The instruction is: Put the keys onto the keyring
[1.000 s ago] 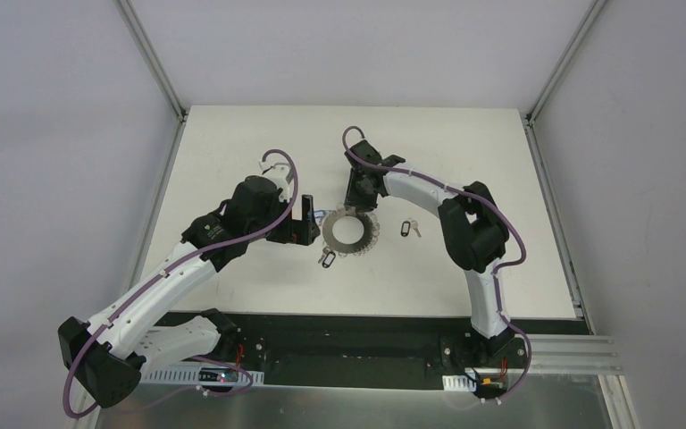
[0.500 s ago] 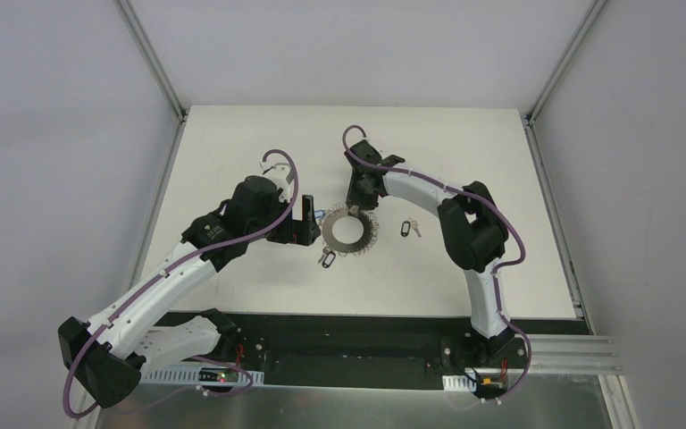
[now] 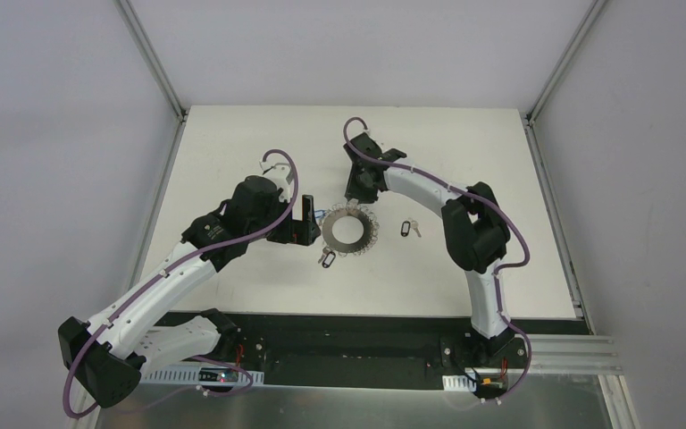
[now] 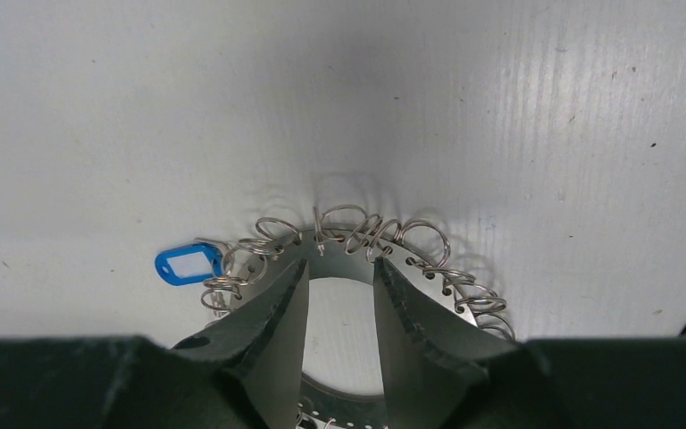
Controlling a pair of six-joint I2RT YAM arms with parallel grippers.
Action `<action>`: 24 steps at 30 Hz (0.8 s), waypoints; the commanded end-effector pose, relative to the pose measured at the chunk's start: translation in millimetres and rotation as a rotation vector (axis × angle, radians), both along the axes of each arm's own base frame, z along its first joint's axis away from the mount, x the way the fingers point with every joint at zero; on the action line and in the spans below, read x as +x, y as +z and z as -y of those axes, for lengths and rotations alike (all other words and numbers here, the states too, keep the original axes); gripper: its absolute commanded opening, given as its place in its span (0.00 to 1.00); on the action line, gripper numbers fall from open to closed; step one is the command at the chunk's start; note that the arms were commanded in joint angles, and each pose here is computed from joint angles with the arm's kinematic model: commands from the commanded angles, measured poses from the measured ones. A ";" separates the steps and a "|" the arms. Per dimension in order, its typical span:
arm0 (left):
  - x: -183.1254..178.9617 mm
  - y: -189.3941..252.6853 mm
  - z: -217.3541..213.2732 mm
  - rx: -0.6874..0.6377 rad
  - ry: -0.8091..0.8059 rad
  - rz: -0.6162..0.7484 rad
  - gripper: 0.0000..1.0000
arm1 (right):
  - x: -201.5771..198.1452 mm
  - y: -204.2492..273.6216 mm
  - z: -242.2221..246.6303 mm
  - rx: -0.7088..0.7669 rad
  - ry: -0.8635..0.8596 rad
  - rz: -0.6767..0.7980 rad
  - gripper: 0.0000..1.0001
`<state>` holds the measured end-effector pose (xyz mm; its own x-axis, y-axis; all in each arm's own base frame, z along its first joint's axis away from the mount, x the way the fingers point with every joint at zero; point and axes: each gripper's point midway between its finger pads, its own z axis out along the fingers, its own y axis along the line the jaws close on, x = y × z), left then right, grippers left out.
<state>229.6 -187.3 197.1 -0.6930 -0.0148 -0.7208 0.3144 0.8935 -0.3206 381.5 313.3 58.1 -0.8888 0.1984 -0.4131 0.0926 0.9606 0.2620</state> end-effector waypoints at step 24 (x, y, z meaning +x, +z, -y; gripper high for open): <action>-5.0 6.5 3.8 -0.049 -0.011 0.017 1.00 | 6.2 9.7 -15.7 0.068 -0.117 -0.044 0.33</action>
<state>226.6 -186.5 195.0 -0.6948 -0.0144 -0.7190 0.3177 0.8908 -0.3248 388.8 324.2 67.2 -0.8773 0.2974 -0.3767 0.1858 0.9341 0.3047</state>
